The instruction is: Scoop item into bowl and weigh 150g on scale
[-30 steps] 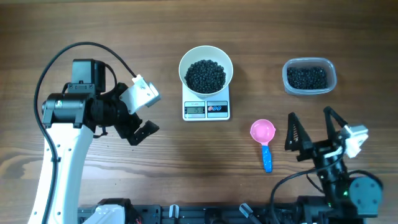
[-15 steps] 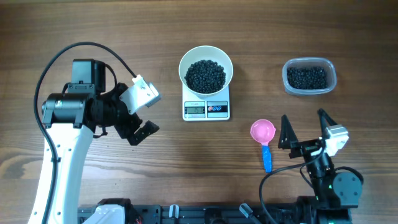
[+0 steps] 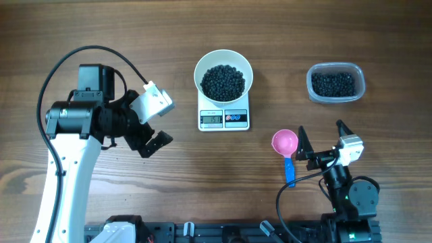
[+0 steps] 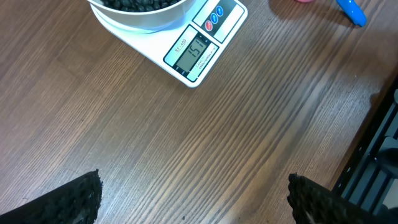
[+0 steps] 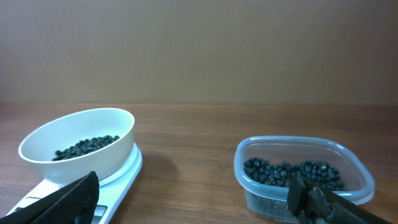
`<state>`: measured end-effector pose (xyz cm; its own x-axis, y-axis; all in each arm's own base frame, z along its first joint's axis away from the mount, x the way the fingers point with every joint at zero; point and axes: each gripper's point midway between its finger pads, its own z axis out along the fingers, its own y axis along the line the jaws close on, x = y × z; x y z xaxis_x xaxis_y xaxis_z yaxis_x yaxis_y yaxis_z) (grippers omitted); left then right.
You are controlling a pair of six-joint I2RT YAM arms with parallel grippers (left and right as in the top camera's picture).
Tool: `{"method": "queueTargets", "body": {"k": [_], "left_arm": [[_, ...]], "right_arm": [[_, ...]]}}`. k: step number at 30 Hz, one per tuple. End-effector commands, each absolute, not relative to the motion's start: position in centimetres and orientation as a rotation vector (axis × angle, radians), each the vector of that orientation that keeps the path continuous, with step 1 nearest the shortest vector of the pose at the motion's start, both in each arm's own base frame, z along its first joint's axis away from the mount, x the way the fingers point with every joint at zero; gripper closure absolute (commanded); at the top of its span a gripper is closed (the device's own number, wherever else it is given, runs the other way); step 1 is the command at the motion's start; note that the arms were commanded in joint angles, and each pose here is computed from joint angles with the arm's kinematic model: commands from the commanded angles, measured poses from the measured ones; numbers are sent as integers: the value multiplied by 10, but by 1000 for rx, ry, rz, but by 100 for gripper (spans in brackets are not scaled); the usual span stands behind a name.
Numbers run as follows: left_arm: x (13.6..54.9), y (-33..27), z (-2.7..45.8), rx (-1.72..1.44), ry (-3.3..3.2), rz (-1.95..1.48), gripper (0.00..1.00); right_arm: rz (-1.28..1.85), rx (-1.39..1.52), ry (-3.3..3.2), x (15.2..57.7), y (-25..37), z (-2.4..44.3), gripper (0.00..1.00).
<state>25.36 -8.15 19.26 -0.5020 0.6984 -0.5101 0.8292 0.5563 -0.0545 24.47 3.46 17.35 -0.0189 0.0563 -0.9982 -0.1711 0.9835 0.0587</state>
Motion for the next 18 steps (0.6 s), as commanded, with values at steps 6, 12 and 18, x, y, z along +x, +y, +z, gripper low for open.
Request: {"method": "queueTargets", "body": {"k": [6, 12, 18], "left_arm": [[253, -82, 193, 1249, 2340, -420, 0], [253, -82, 193, 1249, 2340, -419, 0], [252, -82, 193, 1237, 2350, -425, 0]], "right_arm": [[138, -97, 1565, 245, 31, 176, 0], [138, -97, 1565, 245, 31, 176, 0], [138, -97, 1566, 245, 31, 176, 0]]}}
